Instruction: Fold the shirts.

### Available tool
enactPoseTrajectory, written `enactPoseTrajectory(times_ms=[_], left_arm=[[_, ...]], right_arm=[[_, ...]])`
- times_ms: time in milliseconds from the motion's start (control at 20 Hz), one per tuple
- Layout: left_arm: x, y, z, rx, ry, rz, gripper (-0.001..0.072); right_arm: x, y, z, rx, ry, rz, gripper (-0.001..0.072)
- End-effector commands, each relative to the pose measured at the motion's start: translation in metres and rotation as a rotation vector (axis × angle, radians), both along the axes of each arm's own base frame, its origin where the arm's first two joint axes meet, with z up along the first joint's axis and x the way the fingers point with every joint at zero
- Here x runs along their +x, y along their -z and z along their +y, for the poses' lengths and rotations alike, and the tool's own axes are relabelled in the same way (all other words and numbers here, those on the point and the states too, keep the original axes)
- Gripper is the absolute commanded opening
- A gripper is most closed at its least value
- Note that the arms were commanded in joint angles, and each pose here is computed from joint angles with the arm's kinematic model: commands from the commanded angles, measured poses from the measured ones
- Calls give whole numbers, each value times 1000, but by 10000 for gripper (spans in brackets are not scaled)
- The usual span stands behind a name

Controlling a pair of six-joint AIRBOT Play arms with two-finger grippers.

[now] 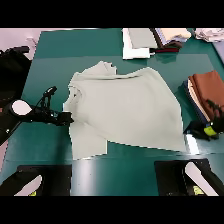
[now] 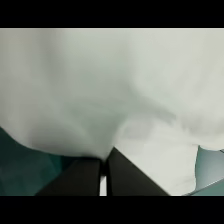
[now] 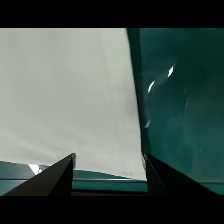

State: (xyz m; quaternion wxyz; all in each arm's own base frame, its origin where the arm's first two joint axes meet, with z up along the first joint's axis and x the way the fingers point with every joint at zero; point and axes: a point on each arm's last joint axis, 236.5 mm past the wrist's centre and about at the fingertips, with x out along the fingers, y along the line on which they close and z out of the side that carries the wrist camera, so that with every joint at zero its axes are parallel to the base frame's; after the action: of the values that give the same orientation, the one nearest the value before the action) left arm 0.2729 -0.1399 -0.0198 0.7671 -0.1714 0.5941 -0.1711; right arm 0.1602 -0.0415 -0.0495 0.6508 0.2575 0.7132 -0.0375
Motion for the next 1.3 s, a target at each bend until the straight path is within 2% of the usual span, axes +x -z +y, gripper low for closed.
enactPoseTrajectory(times_ms=[0, 350, 400, 500, 600, 700, 850, 950, 1100, 1250], left_arm=[[5, -4, 0, -3, -7, -21, 23], [5, -4, -1, -9, -10, -20, 24], [5, -4, -1, -10, -9, -19, 23], [5, -4, -1, -10, -9, -18, 24], [5, -4, -1, -9, -8, -18, 23], [5, -4, -1, -9, -8, -19, 23], [15, -20, 3, 23, 15, -61, 22], [32, -55, 8, 60, 42, -144, 21], [63, -168, 21, 102, 13, -449, 22], [54, -314, 33, 100, -38, -803, 22]], right_arm=[[-36, 33, 8, 34, 83, 80, 508], [-33, 46, 24, 15, -24, 71, 503], [-33, 46, 28, 14, -53, 71, 445], [-32, 46, 34, 13, -103, 72, 421], [-32, 46, 41, 12, -157, 72, 199], [-29, 44, 50, 10, -218, 64, 21], [-3, 20, 54, -27, -315, -17, 19], [35, -20, 53, -92, -355, -170, 20], [96, -124, 50, -227, -359, -513, 20], [129, -267, 43, -382, -317, -915, 20]])
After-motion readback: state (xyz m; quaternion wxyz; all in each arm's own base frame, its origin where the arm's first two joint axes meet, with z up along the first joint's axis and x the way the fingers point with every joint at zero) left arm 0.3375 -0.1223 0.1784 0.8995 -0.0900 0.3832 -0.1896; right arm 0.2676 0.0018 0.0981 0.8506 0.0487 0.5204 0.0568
